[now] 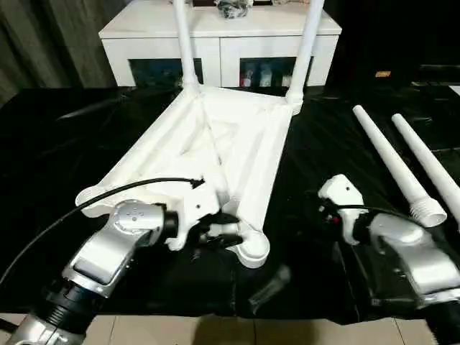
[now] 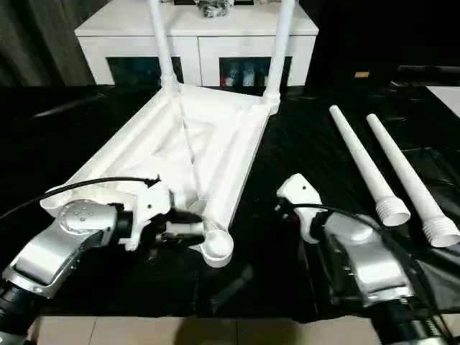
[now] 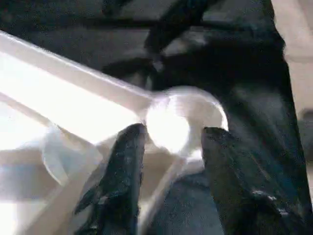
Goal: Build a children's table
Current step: Rotate table base
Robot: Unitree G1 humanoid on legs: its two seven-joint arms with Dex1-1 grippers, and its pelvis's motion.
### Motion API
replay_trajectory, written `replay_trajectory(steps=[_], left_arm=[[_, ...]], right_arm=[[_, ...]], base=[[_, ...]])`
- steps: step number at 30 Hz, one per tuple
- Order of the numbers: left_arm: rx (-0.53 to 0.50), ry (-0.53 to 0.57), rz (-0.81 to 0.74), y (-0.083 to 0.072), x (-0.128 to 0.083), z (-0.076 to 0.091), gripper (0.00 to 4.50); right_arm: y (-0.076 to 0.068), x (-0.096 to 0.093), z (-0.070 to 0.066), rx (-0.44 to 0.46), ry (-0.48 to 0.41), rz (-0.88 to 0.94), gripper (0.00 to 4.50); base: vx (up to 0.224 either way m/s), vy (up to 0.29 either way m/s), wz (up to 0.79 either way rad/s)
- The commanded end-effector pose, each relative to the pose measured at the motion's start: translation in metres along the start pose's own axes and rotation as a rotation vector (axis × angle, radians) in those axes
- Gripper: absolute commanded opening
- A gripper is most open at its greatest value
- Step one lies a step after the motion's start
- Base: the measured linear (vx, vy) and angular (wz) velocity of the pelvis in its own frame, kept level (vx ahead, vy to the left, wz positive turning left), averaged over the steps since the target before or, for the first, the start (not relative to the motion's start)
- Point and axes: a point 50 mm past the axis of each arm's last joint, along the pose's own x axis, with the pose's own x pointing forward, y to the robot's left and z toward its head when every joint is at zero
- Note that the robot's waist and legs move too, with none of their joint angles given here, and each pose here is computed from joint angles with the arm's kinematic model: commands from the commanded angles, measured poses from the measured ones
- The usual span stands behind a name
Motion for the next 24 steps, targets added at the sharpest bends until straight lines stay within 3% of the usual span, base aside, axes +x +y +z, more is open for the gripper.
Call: replay_trajectory(steps=[1, 8, 12, 15, 23, 24], left_arm=[[0.034, 0.047, -0.020, 0.002, -0.001, -0.003, 2.48], [0.114, 0.207, -0.061, 0.017, 0.004, -0.021, 3.28], [0.107, 0.237, -0.047, 0.022, 0.005, -0.027, 3.28], [0.079, 0.229, -0.046, 0.025, 0.005, -0.031, 2.91], [0.002, 0.149, -0.090, 0.020, 0.007, -0.027, 2.45], [-0.007, 0.139, -0.103, 0.019, 0.008, -0.026, 2.14]], right_arm=[[0.003, -0.001, 0.003, -0.023, -0.004, 0.039, 3.85], [0.008, -0.006, 0.002, -0.039, 0.019, 0.092, 3.85], [0.018, -0.008, 0.002, -0.040, 0.024, 0.165, 3.85], [0.026, -0.012, 0.003, -0.019, 0.016, 0.246, 3.85], [0.034, -0.016, 0.005, -0.005, 0.010, 0.323, 3.85], [0.034, -0.016, 0.005, -0.005, 0.010, 0.324, 3.85]], base=[[0.000, 0.000, 0.00], [0.000, 0.000, 0.00], [0.000, 0.000, 0.00], [0.000, 0.000, 0.00], [0.000, 0.000, 0.00], [0.000, 0.000, 0.00]])
